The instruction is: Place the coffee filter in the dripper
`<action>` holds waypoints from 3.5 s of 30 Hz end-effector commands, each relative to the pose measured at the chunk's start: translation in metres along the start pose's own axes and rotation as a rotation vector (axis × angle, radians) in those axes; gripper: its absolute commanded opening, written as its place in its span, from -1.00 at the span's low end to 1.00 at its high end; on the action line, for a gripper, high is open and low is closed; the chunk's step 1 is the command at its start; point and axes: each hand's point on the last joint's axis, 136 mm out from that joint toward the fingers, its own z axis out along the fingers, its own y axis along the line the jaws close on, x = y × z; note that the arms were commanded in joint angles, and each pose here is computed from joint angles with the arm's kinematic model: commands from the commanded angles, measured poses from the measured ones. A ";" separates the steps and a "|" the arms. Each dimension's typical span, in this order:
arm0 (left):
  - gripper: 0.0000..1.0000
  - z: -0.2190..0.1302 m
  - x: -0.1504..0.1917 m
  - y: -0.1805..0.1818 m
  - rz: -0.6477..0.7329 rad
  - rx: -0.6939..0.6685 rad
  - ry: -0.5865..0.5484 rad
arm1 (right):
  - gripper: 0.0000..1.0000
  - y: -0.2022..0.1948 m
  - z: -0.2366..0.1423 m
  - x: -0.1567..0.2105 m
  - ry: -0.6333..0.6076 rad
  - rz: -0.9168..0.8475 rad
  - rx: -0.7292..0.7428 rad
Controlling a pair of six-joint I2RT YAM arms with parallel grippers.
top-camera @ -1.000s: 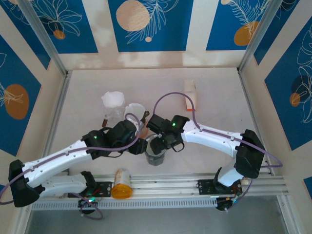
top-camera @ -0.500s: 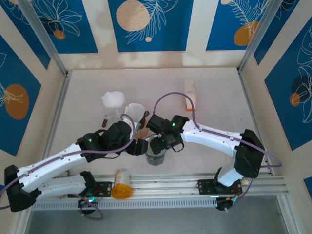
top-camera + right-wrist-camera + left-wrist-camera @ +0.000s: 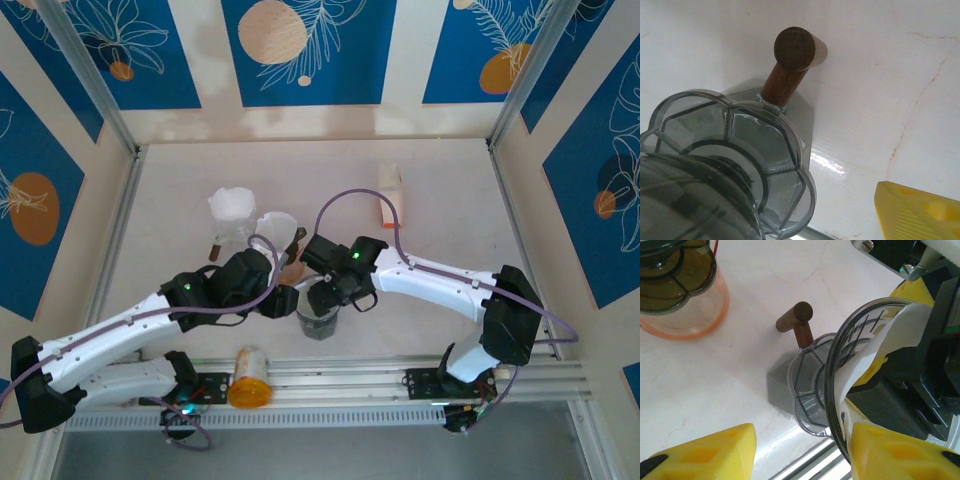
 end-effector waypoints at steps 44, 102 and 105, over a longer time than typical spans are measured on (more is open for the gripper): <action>0.07 0.003 -0.004 0.002 -0.016 -0.016 0.006 | 0.56 -0.008 -0.072 -0.001 -0.248 0.055 -0.185; 0.25 -0.001 0.004 0.005 -0.047 0.002 0.007 | 0.59 -0.027 -0.086 -0.002 -0.339 0.142 -0.143; 0.25 0.000 0.006 0.006 -0.051 0.000 0.014 | 0.59 -0.027 -0.085 -0.002 -0.336 0.143 -0.143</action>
